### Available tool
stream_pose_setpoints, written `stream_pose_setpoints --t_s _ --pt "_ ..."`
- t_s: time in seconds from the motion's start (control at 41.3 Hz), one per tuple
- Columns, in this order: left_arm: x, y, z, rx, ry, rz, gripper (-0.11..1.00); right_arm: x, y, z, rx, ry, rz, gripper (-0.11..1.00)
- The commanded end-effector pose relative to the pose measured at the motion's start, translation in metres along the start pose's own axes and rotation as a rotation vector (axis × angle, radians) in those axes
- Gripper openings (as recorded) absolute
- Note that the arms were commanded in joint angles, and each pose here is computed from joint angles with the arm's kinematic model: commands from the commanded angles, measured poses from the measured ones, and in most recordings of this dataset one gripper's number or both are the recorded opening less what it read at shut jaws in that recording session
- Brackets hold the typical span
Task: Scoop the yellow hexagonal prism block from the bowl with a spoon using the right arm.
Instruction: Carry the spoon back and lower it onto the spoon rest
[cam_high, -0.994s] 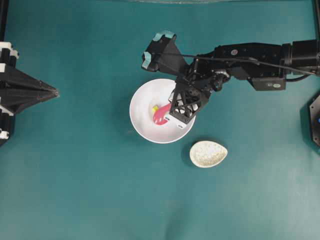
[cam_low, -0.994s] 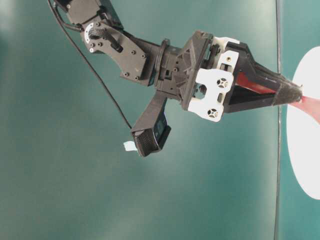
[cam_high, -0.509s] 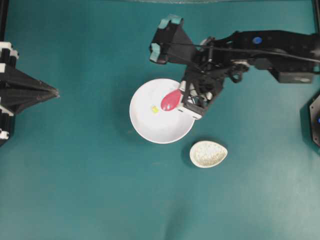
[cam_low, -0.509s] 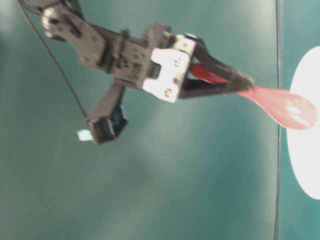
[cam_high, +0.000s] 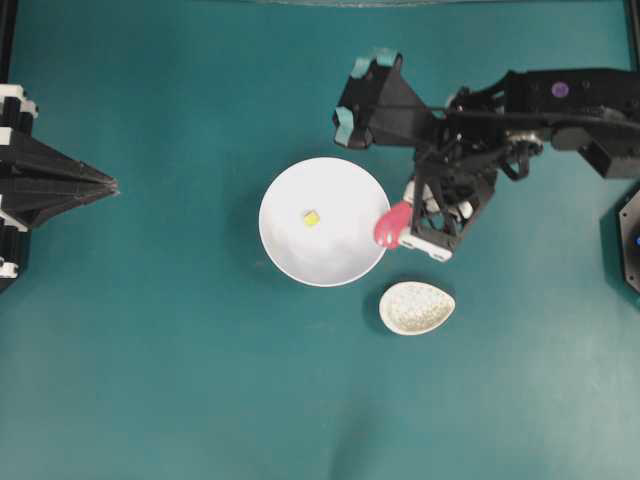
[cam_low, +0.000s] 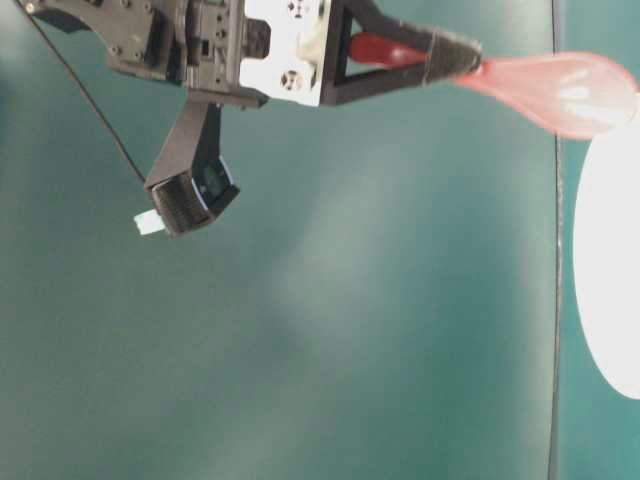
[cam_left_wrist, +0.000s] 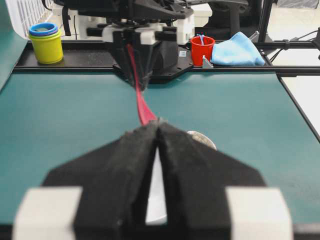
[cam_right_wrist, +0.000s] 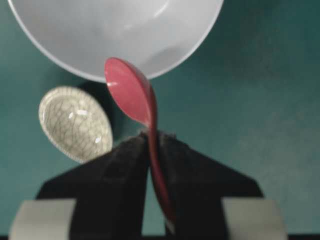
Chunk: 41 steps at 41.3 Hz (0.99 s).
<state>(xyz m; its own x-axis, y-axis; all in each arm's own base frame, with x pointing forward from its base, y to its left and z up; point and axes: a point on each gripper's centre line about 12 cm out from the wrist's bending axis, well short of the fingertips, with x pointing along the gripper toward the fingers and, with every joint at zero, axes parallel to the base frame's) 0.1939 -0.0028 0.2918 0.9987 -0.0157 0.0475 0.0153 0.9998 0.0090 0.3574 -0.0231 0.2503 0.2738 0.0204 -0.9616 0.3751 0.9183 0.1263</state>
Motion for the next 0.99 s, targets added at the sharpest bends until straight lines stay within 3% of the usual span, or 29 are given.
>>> stream_pose_setpoints --t_s 0.0,0.242,0.46,0.654,0.969 --pt "0.003 -0.001 0.012 0.003 -0.028 -0.004 0.07 -0.014 0.007 -0.005 -0.001 -0.029 0.020 0.12" --pt "0.003 -0.001 0.011 0.003 -0.025 -0.004 0.07 -0.015 0.018 -0.027 0.028 -0.025 0.036 0.12" --pt "0.004 -0.001 0.011 0.003 -0.025 -0.004 0.07 -0.009 0.029 -0.043 0.081 -0.086 0.084 0.12" --pt "0.004 -0.001 0.010 0.003 -0.020 -0.004 0.07 0.013 0.032 -0.063 0.134 -0.083 0.099 0.12" --pt "0.004 -0.001 0.009 0.001 -0.017 -0.004 0.07 0.042 0.035 -0.084 0.161 -0.127 0.141 0.12"
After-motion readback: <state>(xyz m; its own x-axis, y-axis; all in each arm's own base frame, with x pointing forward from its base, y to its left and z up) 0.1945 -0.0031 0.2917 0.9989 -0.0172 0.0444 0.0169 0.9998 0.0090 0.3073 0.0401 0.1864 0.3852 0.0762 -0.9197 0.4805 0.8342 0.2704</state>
